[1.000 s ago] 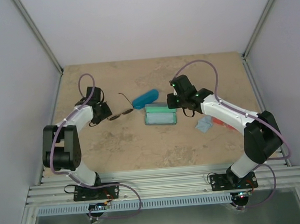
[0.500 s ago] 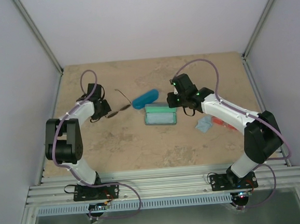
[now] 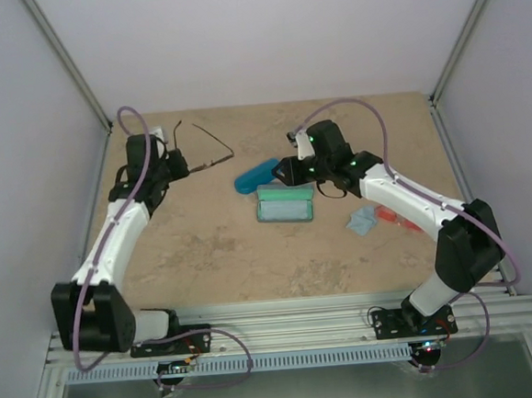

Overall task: Organize the sunglasses
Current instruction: Fold the sunglasses, then place the sunglasses in the sunglasses case.

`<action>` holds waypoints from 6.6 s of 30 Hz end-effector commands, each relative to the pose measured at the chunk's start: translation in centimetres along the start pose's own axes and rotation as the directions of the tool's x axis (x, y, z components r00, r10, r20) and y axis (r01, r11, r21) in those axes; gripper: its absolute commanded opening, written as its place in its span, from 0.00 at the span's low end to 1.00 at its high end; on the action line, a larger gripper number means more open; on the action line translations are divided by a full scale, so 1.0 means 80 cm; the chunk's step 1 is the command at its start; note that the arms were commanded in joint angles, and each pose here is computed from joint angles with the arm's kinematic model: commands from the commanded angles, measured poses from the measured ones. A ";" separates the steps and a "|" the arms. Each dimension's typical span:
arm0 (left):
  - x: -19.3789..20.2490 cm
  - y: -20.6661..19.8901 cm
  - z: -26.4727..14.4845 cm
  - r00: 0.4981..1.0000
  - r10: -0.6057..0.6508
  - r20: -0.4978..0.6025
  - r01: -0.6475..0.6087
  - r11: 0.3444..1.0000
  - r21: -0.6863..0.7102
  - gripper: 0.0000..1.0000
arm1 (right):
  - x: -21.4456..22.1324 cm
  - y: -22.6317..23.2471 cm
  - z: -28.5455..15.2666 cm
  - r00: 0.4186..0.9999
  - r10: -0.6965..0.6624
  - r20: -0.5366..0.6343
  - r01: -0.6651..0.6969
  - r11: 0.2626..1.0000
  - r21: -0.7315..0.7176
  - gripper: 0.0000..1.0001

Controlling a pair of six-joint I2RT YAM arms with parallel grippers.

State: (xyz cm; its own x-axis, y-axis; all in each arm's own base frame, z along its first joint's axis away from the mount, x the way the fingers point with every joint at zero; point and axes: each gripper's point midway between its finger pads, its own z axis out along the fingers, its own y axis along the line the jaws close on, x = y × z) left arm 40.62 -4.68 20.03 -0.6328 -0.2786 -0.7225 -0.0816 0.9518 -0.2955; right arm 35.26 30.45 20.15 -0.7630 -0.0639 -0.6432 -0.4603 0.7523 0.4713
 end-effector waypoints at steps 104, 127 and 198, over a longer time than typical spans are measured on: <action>0.082 -0.263 -0.309 0.987 0.152 0.057 -0.086 0.195 0.977 0.51 | -0.042 0.217 -0.227 0.910 -0.008 0.415 0.263 0.784 -0.562 0.01; 0.093 -0.282 -0.292 0.980 0.195 -0.028 -0.009 0.188 0.982 0.00 | -0.024 0.201 -0.200 0.928 -0.015 0.372 0.232 0.804 -0.547 0.01; 0.202 -0.265 0.010 0.367 0.860 0.354 -0.856 0.162 0.492 0.00 | 0.092 -0.042 0.004 0.946 0.252 0.202 -0.279 0.953 0.118 0.39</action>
State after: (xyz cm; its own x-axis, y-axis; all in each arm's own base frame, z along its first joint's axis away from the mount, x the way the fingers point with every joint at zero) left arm 31.79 -28.87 13.47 -0.0958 0.6434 -0.7595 0.9211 0.3465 0.1774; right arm 30.22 27.54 13.47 -0.7702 0.2198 -0.5987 -0.1985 0.8095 0.5526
